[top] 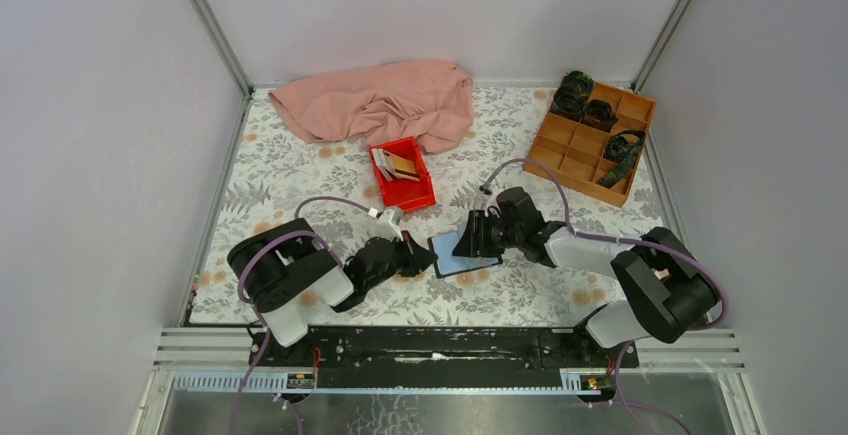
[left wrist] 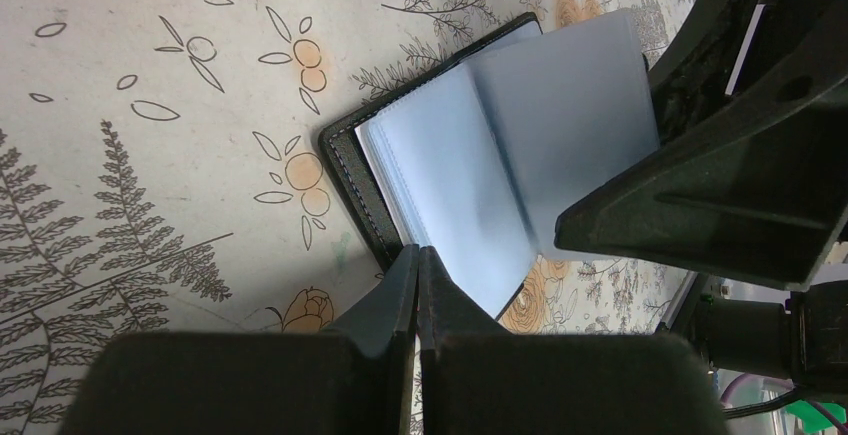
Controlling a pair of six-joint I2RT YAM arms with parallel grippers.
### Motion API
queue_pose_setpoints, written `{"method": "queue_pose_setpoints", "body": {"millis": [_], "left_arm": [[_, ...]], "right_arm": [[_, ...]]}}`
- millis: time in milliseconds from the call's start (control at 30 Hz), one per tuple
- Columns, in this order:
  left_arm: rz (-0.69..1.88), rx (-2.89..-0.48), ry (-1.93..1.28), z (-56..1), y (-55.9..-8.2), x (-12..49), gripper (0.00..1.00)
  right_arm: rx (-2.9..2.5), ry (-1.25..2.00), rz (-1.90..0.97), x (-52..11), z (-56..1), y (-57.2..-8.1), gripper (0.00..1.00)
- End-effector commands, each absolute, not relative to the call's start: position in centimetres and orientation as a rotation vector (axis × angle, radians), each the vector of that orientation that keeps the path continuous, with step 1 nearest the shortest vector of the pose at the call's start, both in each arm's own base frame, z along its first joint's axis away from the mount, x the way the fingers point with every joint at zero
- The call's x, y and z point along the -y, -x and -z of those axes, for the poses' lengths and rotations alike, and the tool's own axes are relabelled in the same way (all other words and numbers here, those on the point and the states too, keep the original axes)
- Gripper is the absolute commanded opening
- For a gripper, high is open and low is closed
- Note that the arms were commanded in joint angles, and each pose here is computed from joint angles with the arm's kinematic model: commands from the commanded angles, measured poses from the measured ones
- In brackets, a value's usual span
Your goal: Take the credit cards out of the card holder
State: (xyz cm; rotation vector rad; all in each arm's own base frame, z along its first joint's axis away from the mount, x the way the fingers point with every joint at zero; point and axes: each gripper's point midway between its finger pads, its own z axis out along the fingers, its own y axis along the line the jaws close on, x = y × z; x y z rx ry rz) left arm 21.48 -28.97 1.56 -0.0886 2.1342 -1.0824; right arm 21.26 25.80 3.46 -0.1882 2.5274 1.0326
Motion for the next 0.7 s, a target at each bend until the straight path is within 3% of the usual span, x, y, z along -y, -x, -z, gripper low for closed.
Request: {"method": "queue_pose_setpoints", "body": {"millis": [0,667], "left_arm": [[0.988,-2.247,0.043,1.4,-20.4,27.8,0.02],[0.955,-2.241,0.069,1.1,-19.9,26.3,0.02]], "right_arm": [[-2.485,0.218,-1.077,-27.6,-5.2,-21.8,0.49],[-2.502,0.295,-1.035,-29.5,-5.0,-20.0,0.56]]}}
